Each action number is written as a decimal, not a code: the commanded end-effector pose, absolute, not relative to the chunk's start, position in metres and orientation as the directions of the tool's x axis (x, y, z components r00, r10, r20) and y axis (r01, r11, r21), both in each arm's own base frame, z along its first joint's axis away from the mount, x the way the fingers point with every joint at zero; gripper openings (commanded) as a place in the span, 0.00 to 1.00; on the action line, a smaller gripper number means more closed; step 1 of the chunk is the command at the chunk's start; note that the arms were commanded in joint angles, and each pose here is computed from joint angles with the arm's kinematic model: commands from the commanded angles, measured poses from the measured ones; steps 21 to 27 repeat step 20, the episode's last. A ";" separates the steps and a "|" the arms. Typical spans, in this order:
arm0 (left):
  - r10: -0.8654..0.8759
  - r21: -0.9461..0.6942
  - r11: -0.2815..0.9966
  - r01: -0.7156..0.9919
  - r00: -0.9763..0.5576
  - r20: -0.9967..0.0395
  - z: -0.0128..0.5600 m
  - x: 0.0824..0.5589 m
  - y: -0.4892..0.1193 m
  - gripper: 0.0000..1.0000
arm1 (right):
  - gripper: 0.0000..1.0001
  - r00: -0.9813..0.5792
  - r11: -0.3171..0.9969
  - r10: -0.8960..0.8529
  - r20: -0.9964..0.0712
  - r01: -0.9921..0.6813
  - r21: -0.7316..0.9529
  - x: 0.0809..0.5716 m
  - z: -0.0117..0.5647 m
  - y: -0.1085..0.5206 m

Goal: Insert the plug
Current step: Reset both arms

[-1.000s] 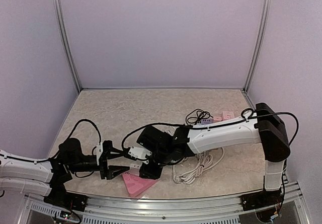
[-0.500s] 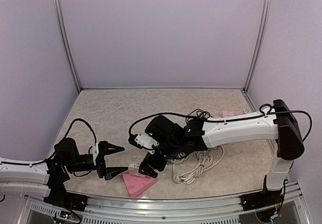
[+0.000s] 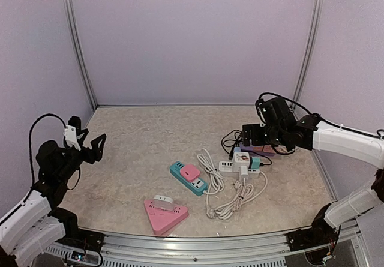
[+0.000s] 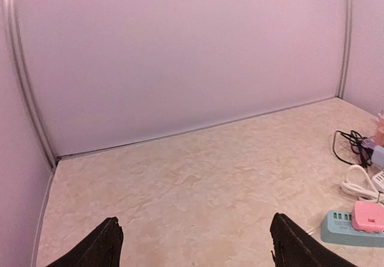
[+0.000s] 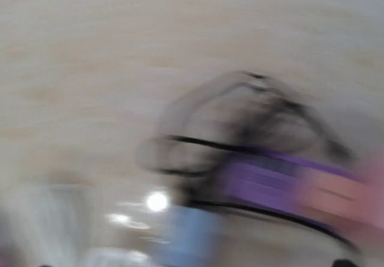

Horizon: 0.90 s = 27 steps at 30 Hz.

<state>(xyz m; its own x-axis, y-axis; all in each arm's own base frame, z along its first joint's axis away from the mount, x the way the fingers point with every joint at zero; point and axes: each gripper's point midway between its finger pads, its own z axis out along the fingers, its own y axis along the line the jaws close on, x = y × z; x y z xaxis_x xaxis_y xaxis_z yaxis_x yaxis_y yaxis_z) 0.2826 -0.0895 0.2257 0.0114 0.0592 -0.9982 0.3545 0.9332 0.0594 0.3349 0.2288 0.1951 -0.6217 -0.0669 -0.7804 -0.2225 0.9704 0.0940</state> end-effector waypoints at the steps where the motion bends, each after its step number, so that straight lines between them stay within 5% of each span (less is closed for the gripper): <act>1: -0.070 -0.072 0.997 0.036 -0.077 -0.995 0.210 0.286 -0.010 0.82 | 1.00 -0.606 0.993 0.109 -0.788 0.106 0.055 0.329 0.185 0.109; 6: -0.090 -0.088 0.989 -0.117 -0.015 -0.996 0.218 0.278 0.037 0.87 | 1.00 -0.522 0.938 0.269 -0.809 0.333 0.097 0.310 0.174 0.010; 14: -0.062 -0.048 0.988 -0.144 -0.097 -0.993 0.187 0.276 0.053 0.90 | 1.00 -0.324 0.825 0.391 -0.862 0.539 0.172 0.286 0.163 -0.034; 27: -0.014 -0.005 0.998 -0.069 -0.127 -0.992 0.178 0.278 0.043 0.95 | 1.00 -0.319 0.849 0.360 -0.877 0.502 0.165 0.283 0.153 -0.032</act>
